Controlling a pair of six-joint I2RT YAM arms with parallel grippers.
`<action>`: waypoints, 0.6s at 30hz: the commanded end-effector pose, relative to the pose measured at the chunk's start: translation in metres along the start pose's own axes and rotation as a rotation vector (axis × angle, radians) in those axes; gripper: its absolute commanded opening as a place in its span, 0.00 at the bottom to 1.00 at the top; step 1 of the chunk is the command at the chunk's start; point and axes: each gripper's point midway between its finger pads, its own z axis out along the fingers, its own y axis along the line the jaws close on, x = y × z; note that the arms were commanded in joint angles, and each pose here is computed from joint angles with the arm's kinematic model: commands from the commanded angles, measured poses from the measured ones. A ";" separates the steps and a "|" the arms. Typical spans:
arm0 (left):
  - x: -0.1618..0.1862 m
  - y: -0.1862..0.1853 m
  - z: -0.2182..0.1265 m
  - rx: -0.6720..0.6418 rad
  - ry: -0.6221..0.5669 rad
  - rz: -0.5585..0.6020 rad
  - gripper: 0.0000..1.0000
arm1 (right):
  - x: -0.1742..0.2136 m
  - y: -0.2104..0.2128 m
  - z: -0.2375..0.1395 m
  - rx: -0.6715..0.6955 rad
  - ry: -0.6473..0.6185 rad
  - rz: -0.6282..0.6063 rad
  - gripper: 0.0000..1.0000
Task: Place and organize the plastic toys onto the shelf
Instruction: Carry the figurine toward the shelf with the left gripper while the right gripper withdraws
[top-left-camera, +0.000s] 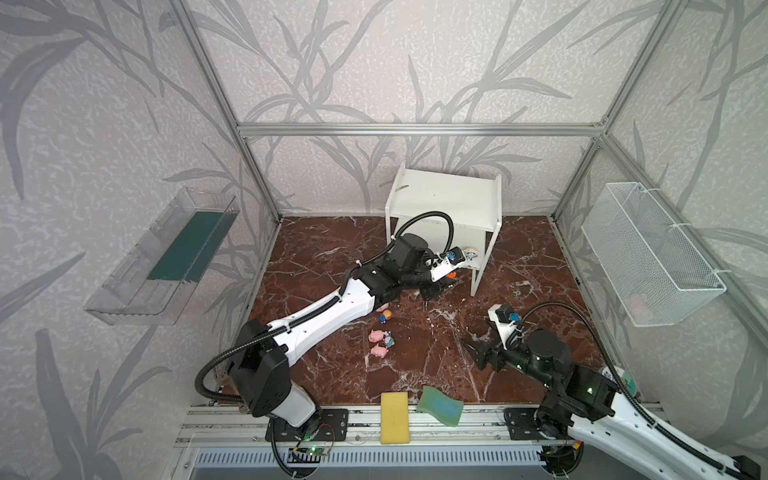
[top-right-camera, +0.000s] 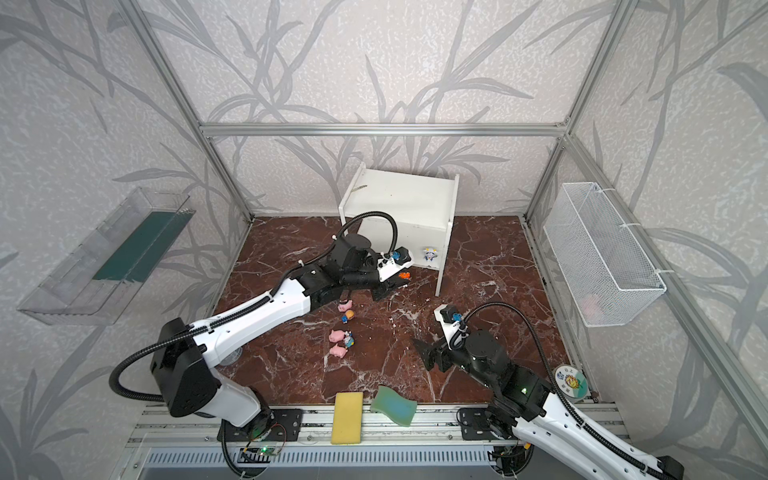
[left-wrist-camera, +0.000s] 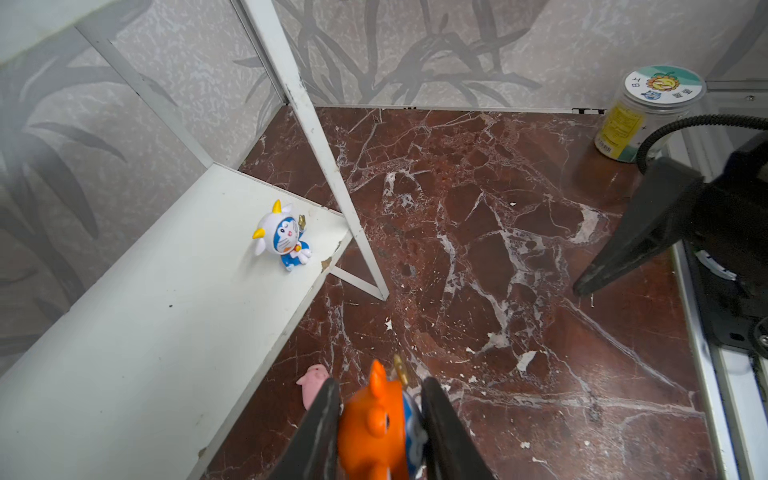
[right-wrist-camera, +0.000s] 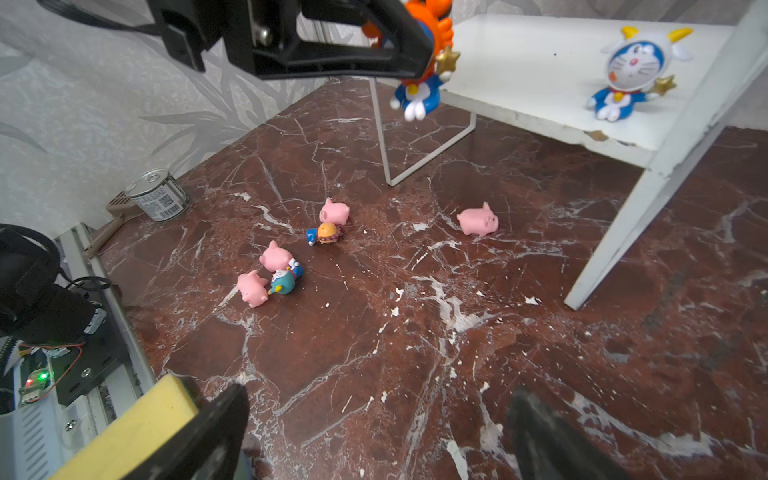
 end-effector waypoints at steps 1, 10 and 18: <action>-0.013 0.014 0.008 0.004 -0.030 0.068 0.33 | -0.002 -0.009 -0.007 0.053 0.007 -0.008 1.00; -0.011 0.044 0.039 -0.007 -0.013 0.077 0.32 | -0.010 -0.014 -0.013 0.083 -0.024 -0.011 0.99; -0.008 0.066 0.054 -0.021 0.000 0.086 0.32 | -0.013 -0.015 -0.015 0.085 -0.035 -0.016 0.99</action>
